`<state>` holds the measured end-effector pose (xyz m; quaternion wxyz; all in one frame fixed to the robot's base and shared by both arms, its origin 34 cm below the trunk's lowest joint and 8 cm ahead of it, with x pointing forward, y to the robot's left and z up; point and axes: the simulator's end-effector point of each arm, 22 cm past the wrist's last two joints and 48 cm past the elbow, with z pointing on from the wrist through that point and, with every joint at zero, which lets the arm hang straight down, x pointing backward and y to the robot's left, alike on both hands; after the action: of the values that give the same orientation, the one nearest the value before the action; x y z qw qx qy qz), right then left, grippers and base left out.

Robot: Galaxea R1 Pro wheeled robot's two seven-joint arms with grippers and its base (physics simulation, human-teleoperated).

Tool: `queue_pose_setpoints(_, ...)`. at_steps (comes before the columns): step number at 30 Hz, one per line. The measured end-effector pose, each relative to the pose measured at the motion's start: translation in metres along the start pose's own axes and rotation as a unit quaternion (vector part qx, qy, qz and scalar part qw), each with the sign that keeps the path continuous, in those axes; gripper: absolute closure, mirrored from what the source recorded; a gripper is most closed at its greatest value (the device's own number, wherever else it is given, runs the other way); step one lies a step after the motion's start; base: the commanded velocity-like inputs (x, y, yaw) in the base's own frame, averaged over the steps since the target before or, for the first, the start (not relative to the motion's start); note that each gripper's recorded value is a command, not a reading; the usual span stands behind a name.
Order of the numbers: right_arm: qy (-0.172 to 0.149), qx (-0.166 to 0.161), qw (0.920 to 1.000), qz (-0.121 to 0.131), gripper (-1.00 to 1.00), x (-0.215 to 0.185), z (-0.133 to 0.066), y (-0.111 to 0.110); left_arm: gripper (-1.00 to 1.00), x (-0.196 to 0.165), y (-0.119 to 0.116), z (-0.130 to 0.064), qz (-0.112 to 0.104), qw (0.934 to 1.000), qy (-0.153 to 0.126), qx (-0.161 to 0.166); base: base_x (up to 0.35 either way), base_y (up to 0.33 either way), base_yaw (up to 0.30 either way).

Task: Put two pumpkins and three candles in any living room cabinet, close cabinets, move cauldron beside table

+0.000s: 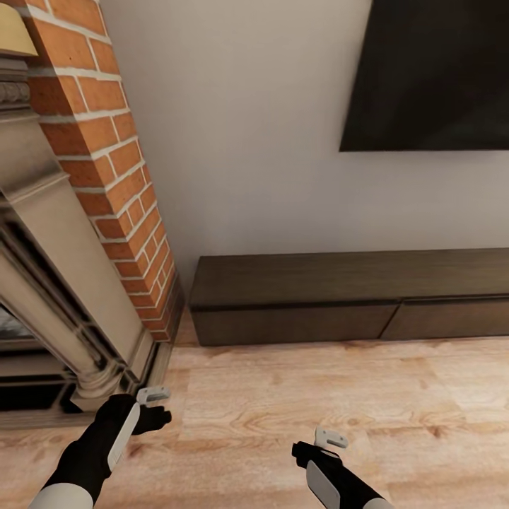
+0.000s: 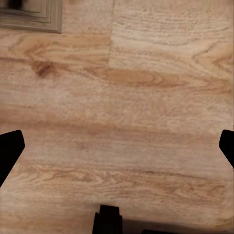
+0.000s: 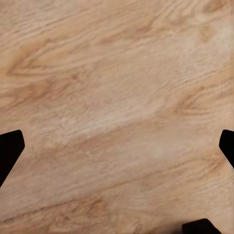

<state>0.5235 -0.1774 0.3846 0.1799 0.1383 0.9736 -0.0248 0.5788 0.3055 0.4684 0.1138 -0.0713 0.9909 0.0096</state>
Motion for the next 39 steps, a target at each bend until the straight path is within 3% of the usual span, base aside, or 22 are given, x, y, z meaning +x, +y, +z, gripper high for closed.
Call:
queue_pose_setpoints(13,-0.001,-0.001,1.0,-0.001,-1.0,0.0,0.0,0.001,-1.0,0.002,-0.01,0.001,0.001,1.0,0.001,0.006,0.059,-0.276,0.0)
queue_pose_setpoints(28,-0.003,0.0,1.0,0.003,-1.0,-0.002,0.0,-0.001,-1.0,0.003,-0.012,0.001,0.0,1.0,-0.002,0.008,0.051,-0.144,0.0)
queue_pose_setpoints(32,-0.02,0.004,0.9992,0.034,-1.0,-0.01,0.001,-0.006,-1.0,0.001,-0.013,-0.001,0.001,1.0,-0.003,0.009,0.031,-0.051,0.0)
queue_pose_setpoints(35,-0.029,0.01,0.9969,0.072,-1.0,-0.017,0.004,-0.022,-1.0,-0.005,-0.014,-0.008,0.002,0.9999,-0.002,0.012,0.009,-0.015,0.0)
queue_pose_setpoints(38,-0.036,-0.001,0.9892,0.142,-1.0,-0.026,0.012,-0.057,-1.0,-0.01,-0.017,-0.023,0.003,0.9998,0.01,0.018,0.003,-0.004,0.0)
queue_pose_setpoints(39,-0.042,-0.042,0.9784,0.198,-1.0,-0.037,0.015,-0.064,-1.0,-0.017,-0.021,-0.031,0.002,0.9997,0.004,0.026,0.001,-0.002,0.0)
